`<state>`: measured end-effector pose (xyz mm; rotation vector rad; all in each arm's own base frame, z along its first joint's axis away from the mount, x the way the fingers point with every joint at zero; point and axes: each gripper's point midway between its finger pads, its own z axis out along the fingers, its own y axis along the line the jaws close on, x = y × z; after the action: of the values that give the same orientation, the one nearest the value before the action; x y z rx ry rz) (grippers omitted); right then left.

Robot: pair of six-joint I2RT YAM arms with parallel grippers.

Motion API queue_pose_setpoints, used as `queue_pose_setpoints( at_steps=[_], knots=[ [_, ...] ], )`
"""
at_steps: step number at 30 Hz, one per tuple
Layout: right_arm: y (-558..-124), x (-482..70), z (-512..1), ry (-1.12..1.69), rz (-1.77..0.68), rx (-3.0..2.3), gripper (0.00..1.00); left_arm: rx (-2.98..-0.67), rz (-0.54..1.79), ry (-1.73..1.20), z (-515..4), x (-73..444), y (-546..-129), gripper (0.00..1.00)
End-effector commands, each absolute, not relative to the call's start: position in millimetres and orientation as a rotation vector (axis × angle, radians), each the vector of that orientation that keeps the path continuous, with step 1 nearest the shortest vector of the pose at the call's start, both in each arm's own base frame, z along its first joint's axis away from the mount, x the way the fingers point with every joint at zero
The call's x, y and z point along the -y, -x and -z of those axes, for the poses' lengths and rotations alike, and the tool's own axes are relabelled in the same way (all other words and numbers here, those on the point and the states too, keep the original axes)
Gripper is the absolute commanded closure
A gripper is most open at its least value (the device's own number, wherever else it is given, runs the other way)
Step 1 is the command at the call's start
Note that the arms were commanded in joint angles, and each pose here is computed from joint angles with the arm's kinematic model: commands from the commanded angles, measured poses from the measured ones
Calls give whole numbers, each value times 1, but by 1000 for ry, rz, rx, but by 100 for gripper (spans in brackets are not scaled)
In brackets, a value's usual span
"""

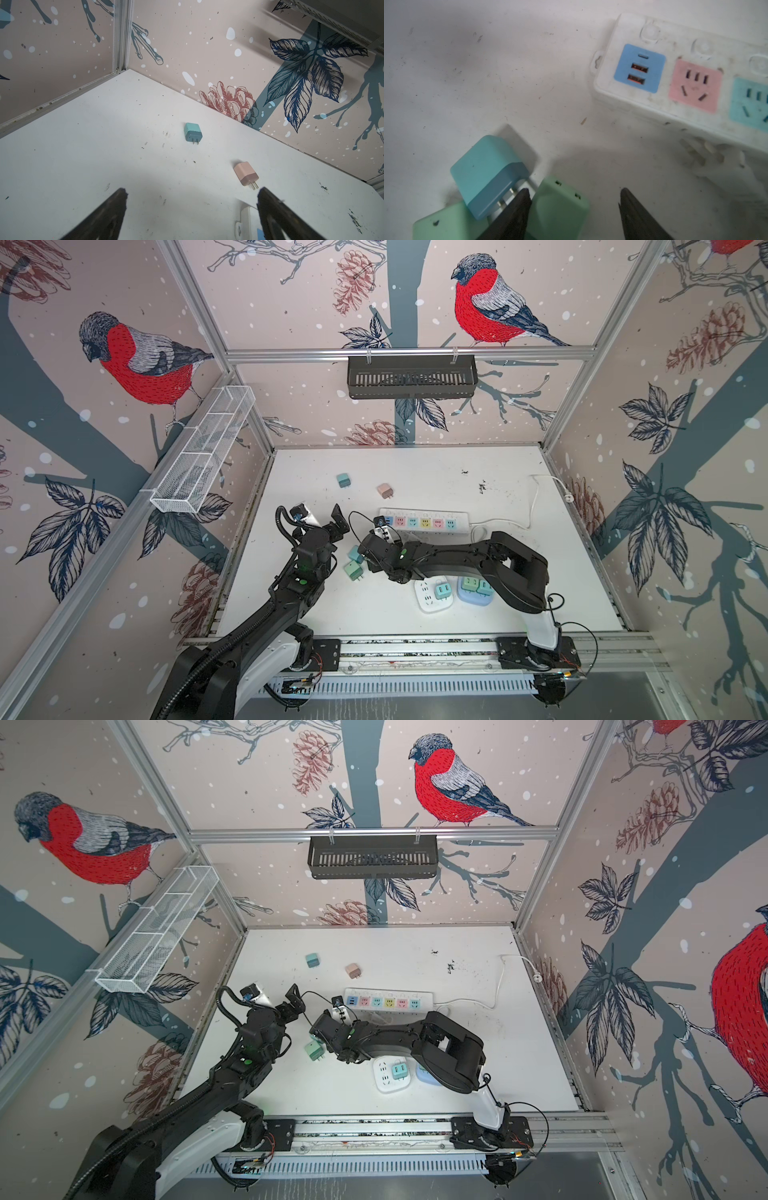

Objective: Insert the plug
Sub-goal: 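Lower the right gripper and close it on a green adapter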

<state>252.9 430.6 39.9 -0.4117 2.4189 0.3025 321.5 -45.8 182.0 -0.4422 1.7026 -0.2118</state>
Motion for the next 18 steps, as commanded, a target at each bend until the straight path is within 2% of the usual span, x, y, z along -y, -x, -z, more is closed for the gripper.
queue_pose_setpoints(
  at_steps=[1,18],
  knots=[
    [-248,-434,-33,426,-307,-2444,31,-1680,235,446,-189,48,-323,3],
    [-244,-420,-28,415,-272,-2435,36,-1683,241,441,-189,49,-325,3]
  ],
)
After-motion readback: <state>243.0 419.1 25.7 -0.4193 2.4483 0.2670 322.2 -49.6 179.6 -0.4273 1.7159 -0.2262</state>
